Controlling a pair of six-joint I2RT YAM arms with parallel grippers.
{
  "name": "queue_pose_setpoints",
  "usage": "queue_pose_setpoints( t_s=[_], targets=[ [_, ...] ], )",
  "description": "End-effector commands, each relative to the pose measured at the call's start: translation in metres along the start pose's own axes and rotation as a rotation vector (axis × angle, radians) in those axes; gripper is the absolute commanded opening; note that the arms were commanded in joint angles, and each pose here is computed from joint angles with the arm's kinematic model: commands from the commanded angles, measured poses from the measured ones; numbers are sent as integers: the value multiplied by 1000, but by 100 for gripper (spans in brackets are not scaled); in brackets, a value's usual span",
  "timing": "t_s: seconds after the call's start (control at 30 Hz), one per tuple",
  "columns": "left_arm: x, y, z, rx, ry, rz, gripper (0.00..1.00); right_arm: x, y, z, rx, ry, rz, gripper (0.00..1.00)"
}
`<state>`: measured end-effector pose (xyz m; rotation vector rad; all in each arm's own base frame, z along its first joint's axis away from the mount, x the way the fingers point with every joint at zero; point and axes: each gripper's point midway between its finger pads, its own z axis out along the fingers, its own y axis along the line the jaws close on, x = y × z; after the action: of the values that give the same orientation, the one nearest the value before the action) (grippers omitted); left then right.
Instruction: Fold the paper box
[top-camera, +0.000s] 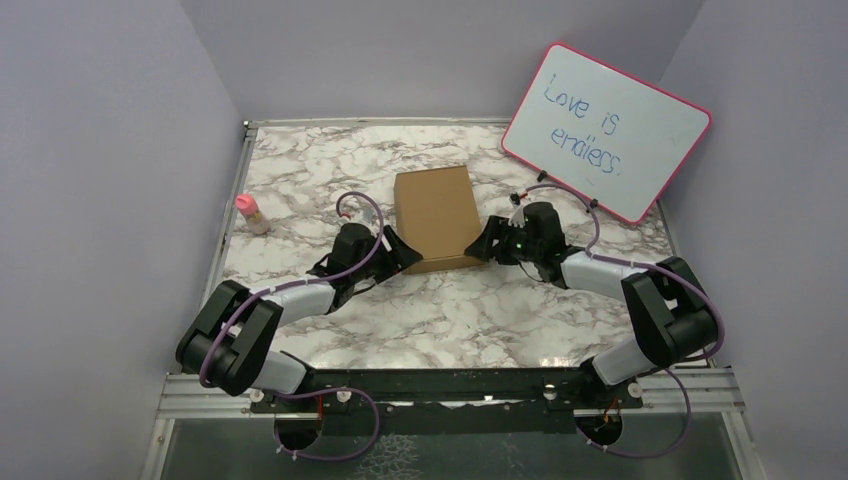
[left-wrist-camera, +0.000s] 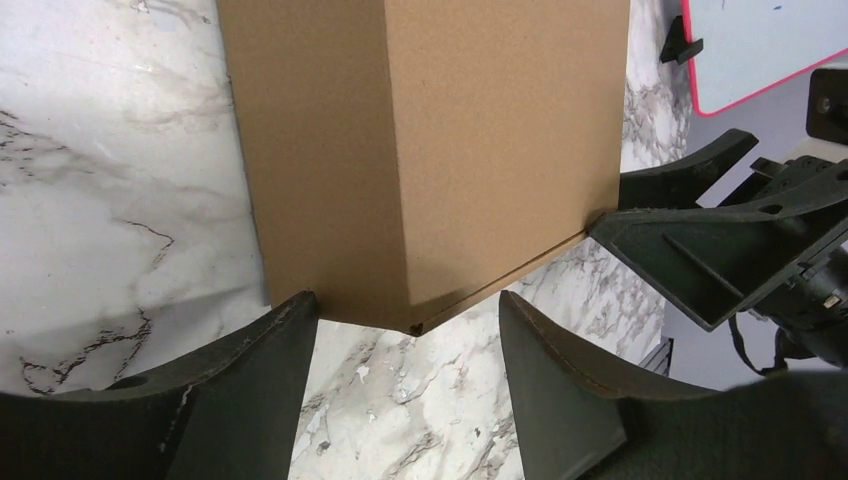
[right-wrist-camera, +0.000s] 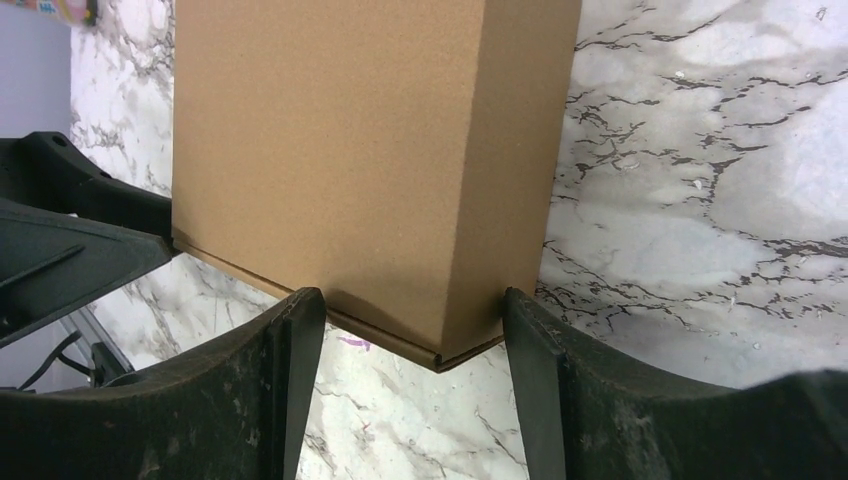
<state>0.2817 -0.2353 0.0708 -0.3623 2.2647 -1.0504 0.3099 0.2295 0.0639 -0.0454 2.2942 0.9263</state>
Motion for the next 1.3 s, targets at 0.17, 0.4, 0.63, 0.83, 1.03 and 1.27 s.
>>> queue_pose_setpoints(
  t_s=[0.17, 0.4, 0.63, 0.83, 1.03, 1.27],
  targets=[
    [-5, -45, -2, 159, -14, -96, 67, 15, 21, 2, -105, 13, 45, 66],
    [-10, -55, -1, 191, -44, -104, 67, 24, 34, 3, -161, 35, 66, 64],
    [-13, -83, -8, 294, -65, -78, 66, 27, 46, 2, -208, 52, 77, 64],
    [-13, -111, -22, 391, -82, -34, 66, 29, 47, 3, -212, 61, 77, 63],
    [-4, -114, -27, 446, -75, -25, 64, 30, 49, 5, -228, 77, 66, 63],
    [2, -64, -31, 316, -142, -58, 64, 12, 26, -2, -65, -5, -5, 66]
  ],
)
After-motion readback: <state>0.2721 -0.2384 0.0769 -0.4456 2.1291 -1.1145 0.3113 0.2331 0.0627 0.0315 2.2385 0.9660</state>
